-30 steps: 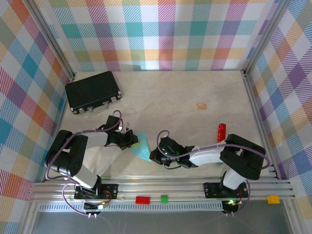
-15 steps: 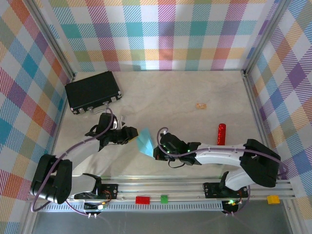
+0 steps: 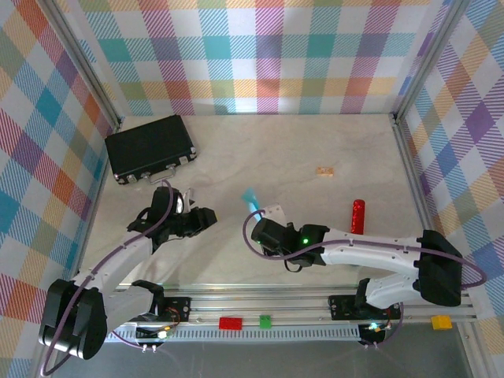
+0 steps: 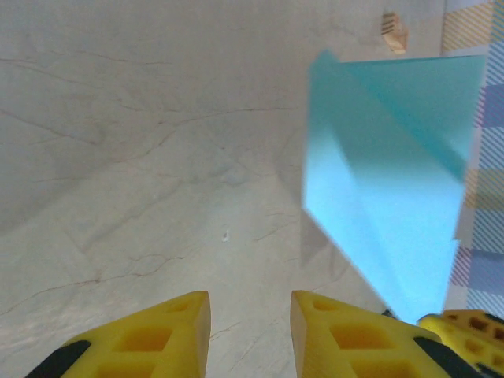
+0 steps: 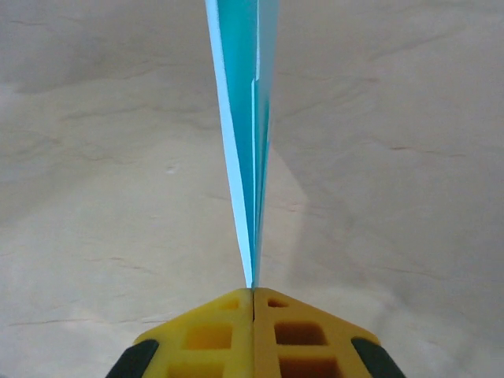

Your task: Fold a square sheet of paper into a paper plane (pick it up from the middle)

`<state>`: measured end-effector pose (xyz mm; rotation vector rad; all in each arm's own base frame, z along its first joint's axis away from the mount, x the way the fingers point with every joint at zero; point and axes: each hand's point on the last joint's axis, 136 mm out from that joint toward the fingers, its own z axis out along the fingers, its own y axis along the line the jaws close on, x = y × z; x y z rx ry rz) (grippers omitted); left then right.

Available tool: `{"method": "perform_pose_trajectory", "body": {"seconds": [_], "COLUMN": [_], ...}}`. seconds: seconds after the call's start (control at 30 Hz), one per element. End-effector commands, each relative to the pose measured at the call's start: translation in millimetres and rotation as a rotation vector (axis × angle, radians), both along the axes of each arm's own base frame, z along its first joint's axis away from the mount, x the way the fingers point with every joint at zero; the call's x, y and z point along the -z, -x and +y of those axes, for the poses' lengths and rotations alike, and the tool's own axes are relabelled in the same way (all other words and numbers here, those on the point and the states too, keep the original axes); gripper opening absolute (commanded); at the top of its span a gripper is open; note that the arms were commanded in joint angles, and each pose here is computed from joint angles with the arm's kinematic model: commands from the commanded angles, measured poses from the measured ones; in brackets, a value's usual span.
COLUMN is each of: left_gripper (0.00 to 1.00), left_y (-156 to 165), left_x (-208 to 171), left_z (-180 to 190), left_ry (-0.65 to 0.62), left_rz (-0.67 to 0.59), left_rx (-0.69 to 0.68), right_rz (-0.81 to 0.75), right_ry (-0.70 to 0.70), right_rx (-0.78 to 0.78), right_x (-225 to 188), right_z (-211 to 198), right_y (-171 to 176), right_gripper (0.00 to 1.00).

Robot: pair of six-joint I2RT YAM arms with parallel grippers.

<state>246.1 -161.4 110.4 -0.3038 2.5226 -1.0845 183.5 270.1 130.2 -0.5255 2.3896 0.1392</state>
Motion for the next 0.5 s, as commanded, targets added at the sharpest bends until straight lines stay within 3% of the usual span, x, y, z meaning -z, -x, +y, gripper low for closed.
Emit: {"method": "perform_pose_trajectory", "body": {"seconds": [0.0, 0.2, 0.37, 0.47], "left_gripper": [0.32, 0.34, 0.43, 0.45], "left_y": [-0.3, -2.2, -0.8, 0.0], "left_x": [-0.5, -4.1, 0.3, 1.4], "left_z": [19.7, 46.9, 81.9, 92.1], "left_ry": [-0.098, -0.197, -0.302, -0.32], "left_rz": [0.005, -0.004, 0.026, 0.039], "left_rx": [-0.055, -0.148, -0.289, -0.327], "right_rz": [-0.139, -0.14, -0.122, -0.086], "right_ry": [0.216, 0.421, 0.575, 0.594], "right_rx": [0.105, 0.226, 0.167, 0.037], "right_x": [-16.1, -13.4, 12.5, 36.4], "right_z": [-38.3, -56.0, -34.6, -2.7], "right_y": [-13.6, -15.2, -11.2, -4.6], "right_gripper": [0.0, 0.02, 0.02, 0.03]}}
